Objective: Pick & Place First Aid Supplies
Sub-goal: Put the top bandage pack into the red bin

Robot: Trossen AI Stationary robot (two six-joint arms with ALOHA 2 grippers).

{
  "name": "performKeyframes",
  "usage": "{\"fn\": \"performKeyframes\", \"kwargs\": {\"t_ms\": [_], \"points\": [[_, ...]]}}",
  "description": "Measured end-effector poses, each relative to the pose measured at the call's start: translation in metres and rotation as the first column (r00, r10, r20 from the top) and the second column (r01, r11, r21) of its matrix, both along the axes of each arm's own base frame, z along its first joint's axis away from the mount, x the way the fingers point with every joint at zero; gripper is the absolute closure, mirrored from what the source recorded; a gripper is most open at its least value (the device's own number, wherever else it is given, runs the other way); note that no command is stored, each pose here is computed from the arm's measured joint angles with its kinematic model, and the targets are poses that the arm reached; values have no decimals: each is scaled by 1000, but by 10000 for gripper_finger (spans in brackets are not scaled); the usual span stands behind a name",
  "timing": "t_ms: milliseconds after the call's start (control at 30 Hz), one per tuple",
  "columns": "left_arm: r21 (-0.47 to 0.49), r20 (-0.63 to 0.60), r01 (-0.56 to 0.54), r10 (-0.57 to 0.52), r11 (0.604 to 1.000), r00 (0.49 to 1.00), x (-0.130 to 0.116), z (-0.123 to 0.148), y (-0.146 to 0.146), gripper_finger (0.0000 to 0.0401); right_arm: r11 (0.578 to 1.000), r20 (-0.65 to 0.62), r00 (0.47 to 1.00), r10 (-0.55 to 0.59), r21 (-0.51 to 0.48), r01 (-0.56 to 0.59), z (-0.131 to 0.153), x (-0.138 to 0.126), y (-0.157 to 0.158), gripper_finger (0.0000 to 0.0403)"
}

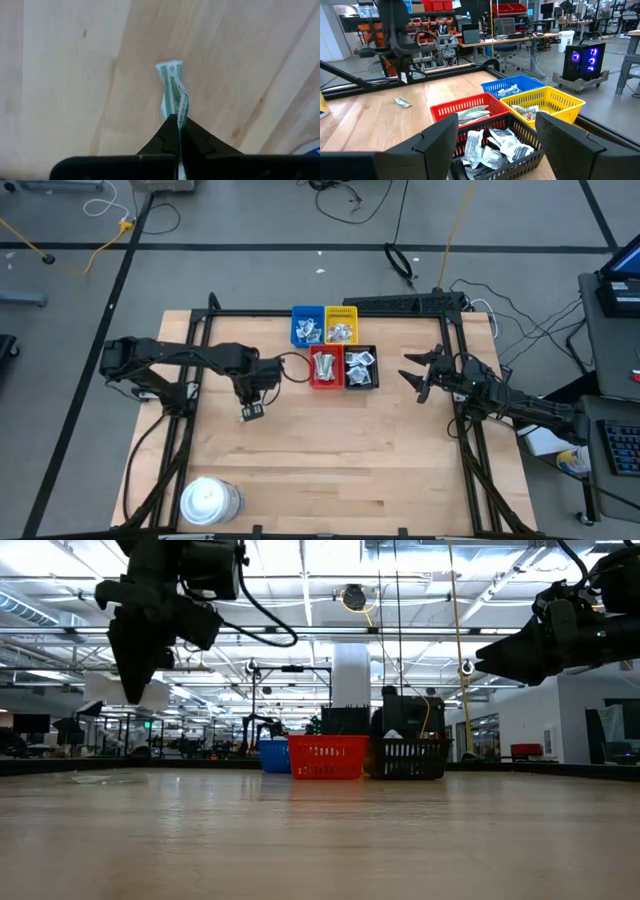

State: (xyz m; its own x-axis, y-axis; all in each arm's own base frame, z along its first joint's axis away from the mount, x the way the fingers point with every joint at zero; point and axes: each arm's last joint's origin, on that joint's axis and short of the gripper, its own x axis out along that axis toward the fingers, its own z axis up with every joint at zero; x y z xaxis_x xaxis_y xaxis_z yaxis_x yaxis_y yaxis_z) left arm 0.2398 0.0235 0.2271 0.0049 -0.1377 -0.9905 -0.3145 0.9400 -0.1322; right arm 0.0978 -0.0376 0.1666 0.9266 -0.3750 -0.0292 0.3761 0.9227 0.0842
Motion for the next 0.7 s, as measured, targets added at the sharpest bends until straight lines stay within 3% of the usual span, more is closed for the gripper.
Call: {"fn": "performKeyframes", "kwargs": {"t_ms": [300, 700], "points": [[0, -52, -59, 59, 998, 997, 50, 1, 35, 399, 1000, 0, 1000, 0, 0, 0, 0, 0, 0, 140], [-24, 0, -235, 235, 972, 972, 126, 17, 91, 400, 1000, 0, 1000, 0, 0, 0, 0, 0, 0, 140]]}}
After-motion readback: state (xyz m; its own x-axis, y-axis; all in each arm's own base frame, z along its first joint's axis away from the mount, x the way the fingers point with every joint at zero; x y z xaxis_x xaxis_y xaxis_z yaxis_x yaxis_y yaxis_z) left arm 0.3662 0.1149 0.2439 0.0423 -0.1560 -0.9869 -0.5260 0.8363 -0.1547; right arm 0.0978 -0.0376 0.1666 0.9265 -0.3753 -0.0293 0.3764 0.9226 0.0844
